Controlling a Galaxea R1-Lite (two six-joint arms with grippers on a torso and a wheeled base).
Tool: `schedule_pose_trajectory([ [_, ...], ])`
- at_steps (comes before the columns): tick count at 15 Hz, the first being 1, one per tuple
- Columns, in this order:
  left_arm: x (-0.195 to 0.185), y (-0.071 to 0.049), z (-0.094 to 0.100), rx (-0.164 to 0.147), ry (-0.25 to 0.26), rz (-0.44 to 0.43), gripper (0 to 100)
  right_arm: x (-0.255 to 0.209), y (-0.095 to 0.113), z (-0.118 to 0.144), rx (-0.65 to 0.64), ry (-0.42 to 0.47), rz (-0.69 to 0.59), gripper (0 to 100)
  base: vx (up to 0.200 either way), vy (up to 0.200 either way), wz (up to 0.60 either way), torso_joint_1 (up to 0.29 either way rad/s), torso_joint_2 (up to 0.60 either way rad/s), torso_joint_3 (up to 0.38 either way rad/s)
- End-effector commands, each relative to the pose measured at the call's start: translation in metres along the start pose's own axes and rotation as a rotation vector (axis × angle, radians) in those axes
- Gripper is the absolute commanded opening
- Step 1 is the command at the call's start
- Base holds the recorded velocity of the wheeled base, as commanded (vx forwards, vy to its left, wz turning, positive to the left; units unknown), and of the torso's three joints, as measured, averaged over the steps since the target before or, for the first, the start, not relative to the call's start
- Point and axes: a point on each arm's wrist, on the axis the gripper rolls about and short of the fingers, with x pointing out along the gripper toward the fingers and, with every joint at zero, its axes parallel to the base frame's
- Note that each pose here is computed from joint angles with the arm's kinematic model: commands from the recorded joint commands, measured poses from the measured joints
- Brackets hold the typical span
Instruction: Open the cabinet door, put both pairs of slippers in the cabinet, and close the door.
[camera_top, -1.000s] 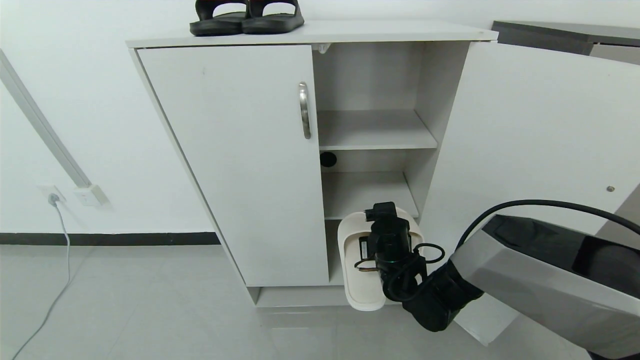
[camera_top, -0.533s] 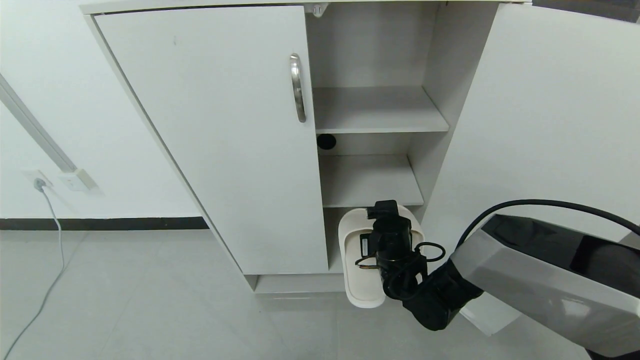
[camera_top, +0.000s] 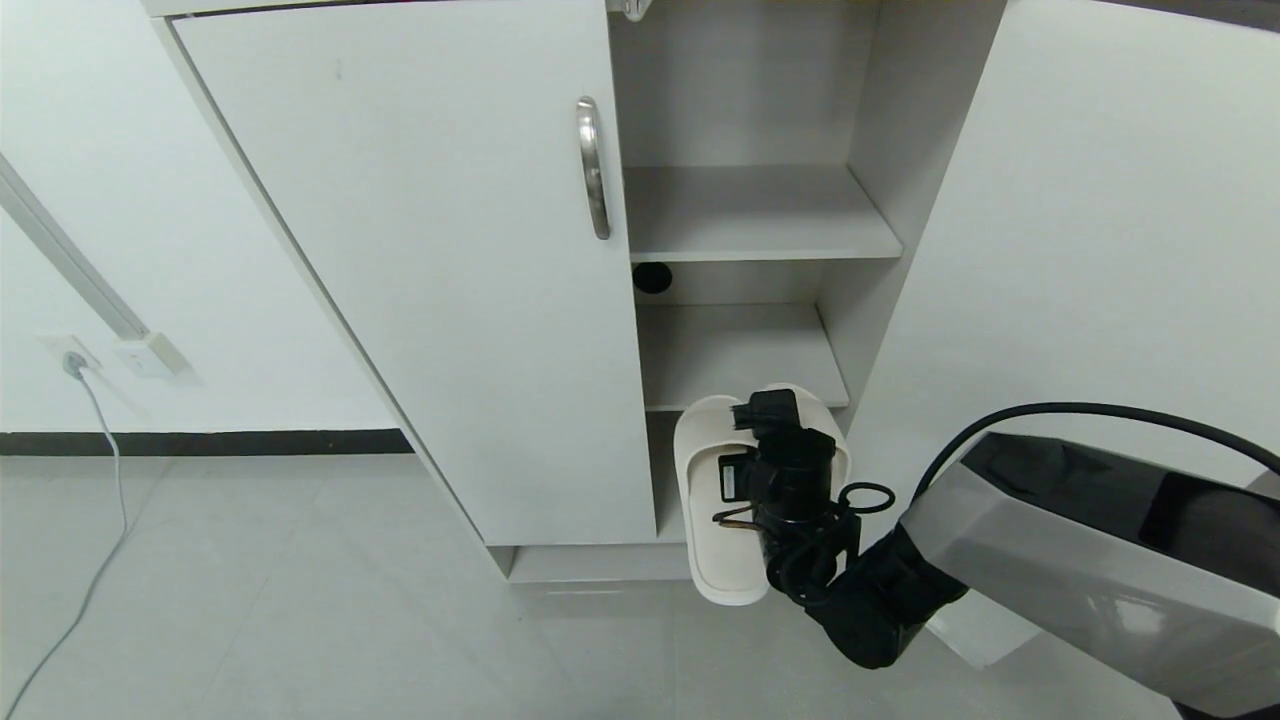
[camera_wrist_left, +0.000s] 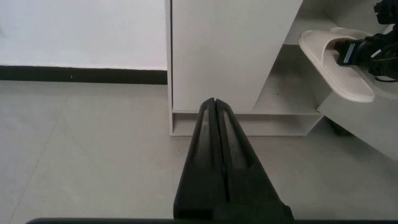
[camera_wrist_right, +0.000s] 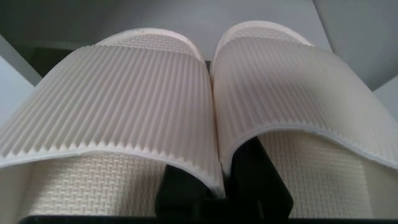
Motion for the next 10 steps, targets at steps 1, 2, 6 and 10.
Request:
schedule_pose_trajectory([
  [1,0.0001,0.0000,0.0000,0.000,0.001,0.000,0,-0.0001,-0.0001,-0.0020,-0.016,-0.007,0.000,0,0.000,0.000,0.00,0.000,0.00,0.000],
  [2,0.0001,0.0000,0.0000,0.000,0.001,0.000,0,-0.0010,-0.0009,-0.0015,-0.025,-0.021,0.001,0,0.000,0.000,0.00,0.000,0.00,0.000],
  [6,0.0001,0.0000,0.0000,0.000,0.001,0.000,0,-0.0008,-0.0016,-0.0011,-0.027,-0.026,-0.001,0,0.050,0.000,0.00,0.001,0.00,0.001],
  [10,0.0001,0.0000,0.0000,0.000,0.001,0.000,0,0.0005,-0.0023,0.0001,-0.024,-0.031,-0.004,0,0.200,0.000,0.00,0.000,0.00,0.004],
])
